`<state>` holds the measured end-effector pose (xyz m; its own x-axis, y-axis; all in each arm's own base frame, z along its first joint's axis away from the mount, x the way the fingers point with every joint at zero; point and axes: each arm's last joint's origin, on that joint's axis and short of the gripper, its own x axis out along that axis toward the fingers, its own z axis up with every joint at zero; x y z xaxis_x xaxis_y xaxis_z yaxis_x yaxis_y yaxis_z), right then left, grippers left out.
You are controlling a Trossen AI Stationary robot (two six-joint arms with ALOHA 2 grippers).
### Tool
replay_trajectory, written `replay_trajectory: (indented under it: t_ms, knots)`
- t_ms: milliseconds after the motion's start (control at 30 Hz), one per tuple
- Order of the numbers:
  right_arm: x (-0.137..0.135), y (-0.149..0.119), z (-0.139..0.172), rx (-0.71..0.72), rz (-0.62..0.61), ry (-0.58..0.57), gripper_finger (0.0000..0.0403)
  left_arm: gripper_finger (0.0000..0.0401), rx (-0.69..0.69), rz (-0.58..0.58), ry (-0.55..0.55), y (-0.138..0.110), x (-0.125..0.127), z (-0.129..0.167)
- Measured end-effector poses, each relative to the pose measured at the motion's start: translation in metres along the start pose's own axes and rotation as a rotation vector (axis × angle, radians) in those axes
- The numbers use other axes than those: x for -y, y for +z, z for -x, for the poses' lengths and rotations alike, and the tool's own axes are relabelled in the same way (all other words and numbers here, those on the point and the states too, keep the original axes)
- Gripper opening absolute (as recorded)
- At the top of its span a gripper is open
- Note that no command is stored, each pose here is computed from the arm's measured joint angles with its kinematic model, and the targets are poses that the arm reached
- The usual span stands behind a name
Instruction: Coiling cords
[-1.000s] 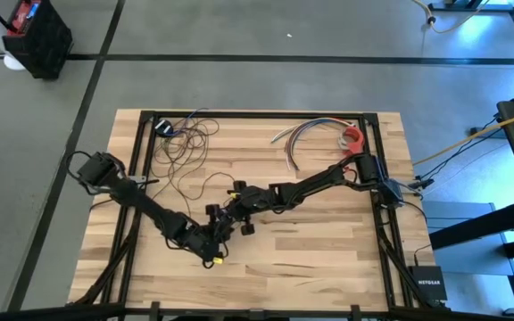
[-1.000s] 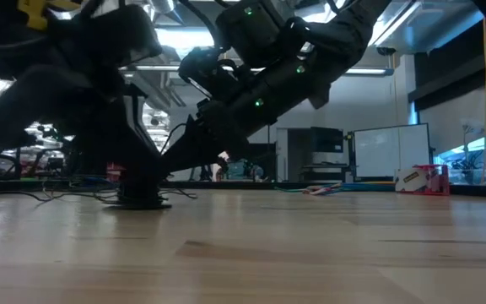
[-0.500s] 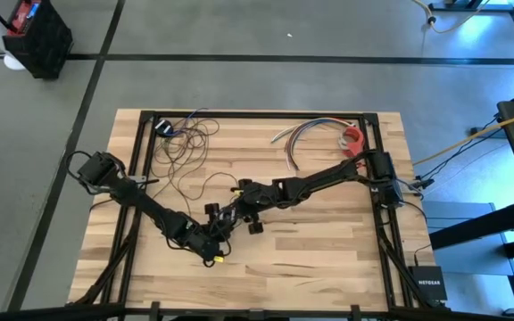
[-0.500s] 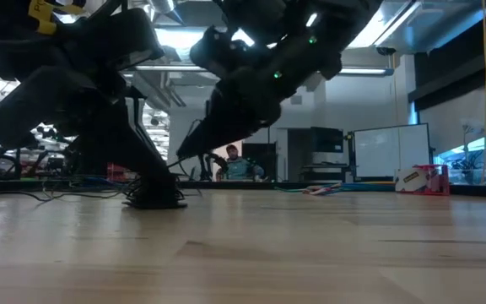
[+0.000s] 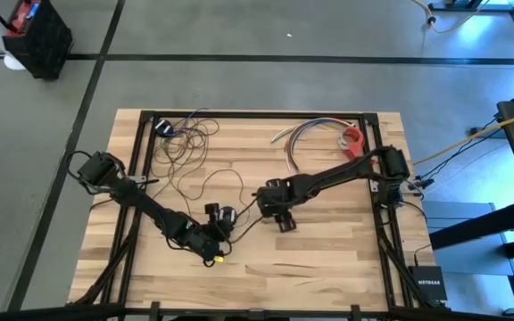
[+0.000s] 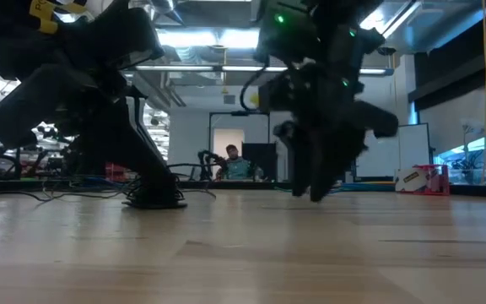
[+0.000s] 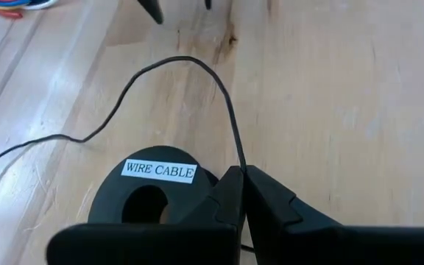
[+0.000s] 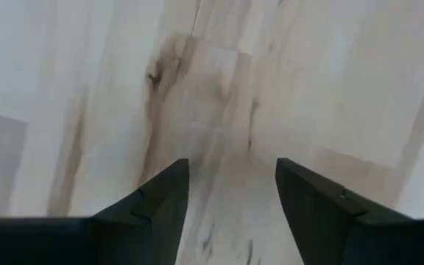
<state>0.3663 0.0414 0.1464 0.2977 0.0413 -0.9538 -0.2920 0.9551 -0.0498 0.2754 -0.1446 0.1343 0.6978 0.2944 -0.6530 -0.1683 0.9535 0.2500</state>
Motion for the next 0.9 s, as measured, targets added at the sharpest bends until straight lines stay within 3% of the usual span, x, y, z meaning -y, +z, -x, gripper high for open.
replay_trajectory:
  t_ms: [100,333,500,667,767,900]
  knots:
    - [-0.013,0.002,-0.004,0.031,0.063,-0.030,0.0209,0.0005,0.000,0.001,0.000,0.000,0.000,0.000]
    - [-0.051,0.034,0.003,0.290,0.308,-0.260,0.0209,0.0005,0.000,0.005,0.004,0.001,-0.001,-0.001]
    - [-0.053,0.043,0.000,0.354,0.389,-0.337,0.0209,0.0005,0.001,0.006,0.003,0.001,-0.001,-0.001]
    - [-0.041,0.041,-0.022,0.323,0.406,-0.352,0.0207,0.0005,0.000,0.003,0.004,0.001,-0.002,-0.001]
    - [-0.039,0.045,-0.023,0.357,0.420,-0.379,0.0180,0.0005,0.000,0.010,0.004,0.001,-0.002,-0.001]
    - [-0.041,0.045,-0.023,0.354,0.460,-0.379,0.0095,0.0005,0.000,0.011,0.004,0.001,-0.002,-0.001]
